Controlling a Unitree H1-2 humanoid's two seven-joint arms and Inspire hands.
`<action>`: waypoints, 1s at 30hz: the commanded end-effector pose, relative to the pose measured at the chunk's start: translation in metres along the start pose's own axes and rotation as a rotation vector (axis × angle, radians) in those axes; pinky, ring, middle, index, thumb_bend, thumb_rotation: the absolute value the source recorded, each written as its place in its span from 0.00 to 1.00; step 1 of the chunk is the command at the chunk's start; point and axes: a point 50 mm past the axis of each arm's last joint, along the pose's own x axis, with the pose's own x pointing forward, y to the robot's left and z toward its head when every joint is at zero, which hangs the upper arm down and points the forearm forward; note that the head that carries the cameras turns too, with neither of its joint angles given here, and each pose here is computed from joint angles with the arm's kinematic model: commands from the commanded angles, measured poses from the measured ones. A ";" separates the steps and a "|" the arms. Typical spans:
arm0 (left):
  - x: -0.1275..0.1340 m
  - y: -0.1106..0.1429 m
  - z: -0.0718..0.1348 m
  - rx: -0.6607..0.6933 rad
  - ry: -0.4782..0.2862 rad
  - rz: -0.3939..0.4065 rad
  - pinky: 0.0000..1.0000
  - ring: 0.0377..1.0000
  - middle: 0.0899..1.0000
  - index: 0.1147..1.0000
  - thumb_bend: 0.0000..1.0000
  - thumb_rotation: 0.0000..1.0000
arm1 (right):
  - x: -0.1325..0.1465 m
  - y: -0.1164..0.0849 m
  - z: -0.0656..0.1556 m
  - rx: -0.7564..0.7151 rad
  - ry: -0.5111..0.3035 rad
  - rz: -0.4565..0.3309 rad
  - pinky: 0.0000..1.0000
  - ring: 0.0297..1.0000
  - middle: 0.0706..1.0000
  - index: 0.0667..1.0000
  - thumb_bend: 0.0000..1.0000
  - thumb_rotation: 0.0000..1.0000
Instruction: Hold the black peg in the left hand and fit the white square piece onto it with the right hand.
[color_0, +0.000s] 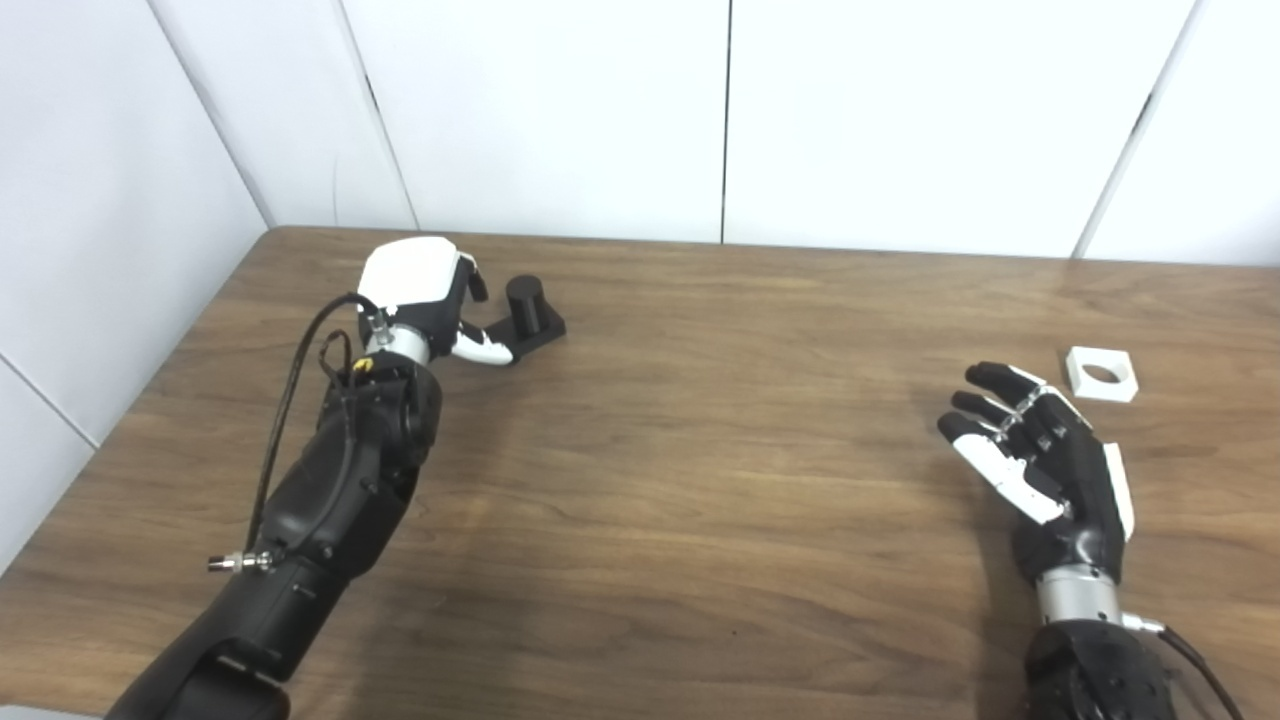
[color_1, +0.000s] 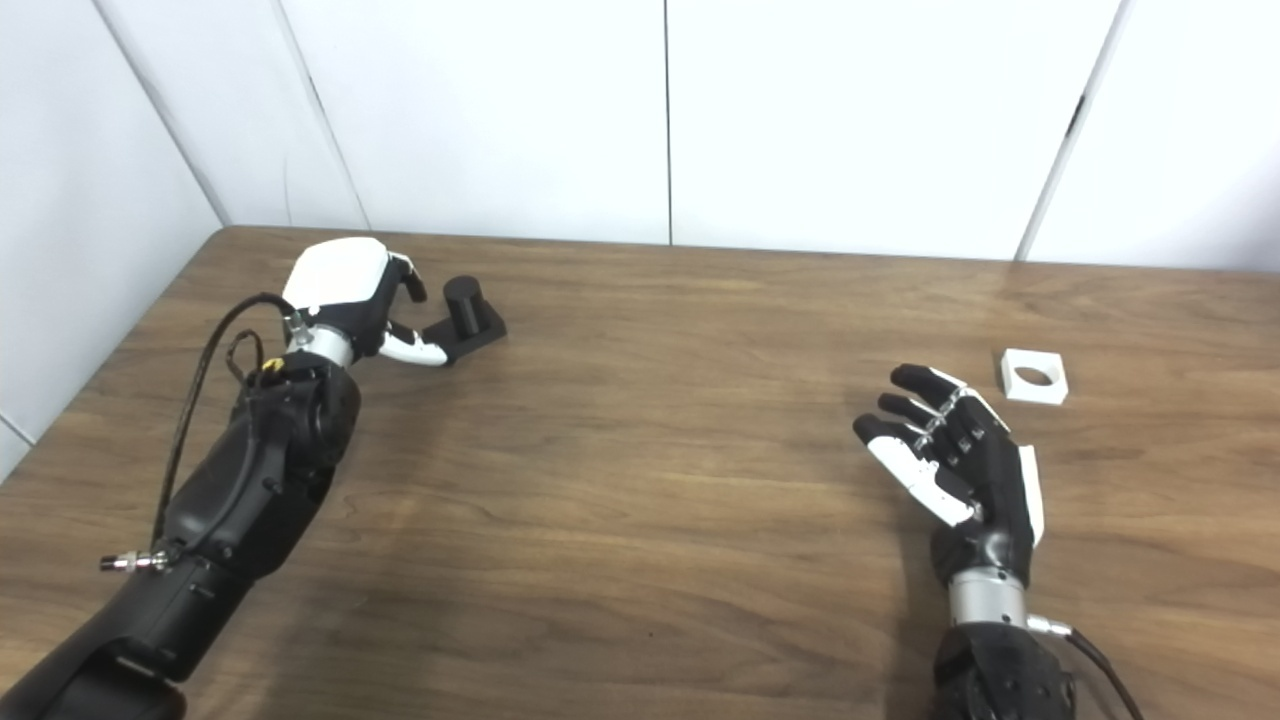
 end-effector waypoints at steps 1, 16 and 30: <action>0.011 0.032 0.001 0.012 -0.006 0.109 0.50 0.72 0.77 0.58 0.87 0.36 | 0.001 0.001 0.007 0.007 -0.036 0.004 0.59 0.66 0.70 0.61 0.71 0.15; 0.018 0.017 0.014 0.003 -0.011 0.073 0.50 0.72 0.79 0.55 0.87 0.40 | -0.004 0.002 0.005 -0.011 -0.036 -0.010 0.59 0.66 0.70 0.60 0.70 0.16; 0.025 0.004 0.020 -0.030 -0.012 0.027 0.52 0.73 0.78 0.56 0.84 0.38 | -0.010 0.004 0.006 -0.011 -0.044 -0.032 0.61 0.66 0.70 0.61 0.70 0.18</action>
